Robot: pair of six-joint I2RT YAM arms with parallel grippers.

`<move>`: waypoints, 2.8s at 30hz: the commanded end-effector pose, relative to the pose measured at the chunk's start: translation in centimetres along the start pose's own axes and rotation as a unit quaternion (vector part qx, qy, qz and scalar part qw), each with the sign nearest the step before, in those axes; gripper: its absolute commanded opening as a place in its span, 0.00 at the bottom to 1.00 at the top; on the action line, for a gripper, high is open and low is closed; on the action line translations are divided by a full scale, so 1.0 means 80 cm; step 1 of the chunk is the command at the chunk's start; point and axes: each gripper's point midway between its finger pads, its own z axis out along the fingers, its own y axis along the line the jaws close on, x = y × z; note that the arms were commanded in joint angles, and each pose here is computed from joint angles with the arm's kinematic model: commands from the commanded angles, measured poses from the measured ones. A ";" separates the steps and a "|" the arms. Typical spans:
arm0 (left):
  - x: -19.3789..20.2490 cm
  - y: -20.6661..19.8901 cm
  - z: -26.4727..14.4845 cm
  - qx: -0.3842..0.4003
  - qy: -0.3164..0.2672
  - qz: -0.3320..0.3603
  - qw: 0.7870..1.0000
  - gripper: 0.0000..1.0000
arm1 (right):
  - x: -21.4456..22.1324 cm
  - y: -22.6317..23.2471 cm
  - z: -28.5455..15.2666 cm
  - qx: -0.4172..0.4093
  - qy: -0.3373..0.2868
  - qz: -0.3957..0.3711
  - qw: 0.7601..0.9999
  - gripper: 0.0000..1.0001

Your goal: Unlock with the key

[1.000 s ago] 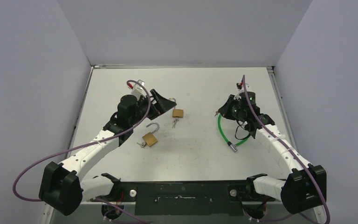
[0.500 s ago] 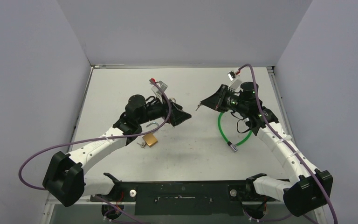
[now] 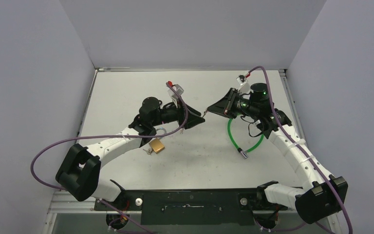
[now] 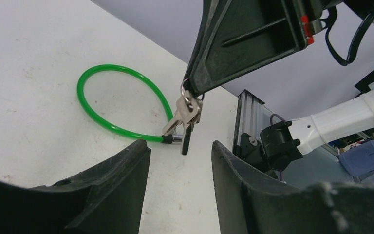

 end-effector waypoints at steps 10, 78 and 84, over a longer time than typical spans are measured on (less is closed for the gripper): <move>-0.040 -0.021 0.019 0.027 -0.033 0.058 0.997 0.18 | -0.011 0.026 -0.003 -0.018 -0.007 0.021 1.000 0.00; 0.065 -0.076 -0.090 0.129 0.294 0.082 0.944 0.00 | 0.161 0.031 0.015 -0.214 0.253 -0.280 0.901 0.05; 0.065 -0.074 -0.091 0.124 0.297 0.083 0.943 0.00 | 0.160 0.027 0.020 -0.205 0.251 -0.279 0.904 0.38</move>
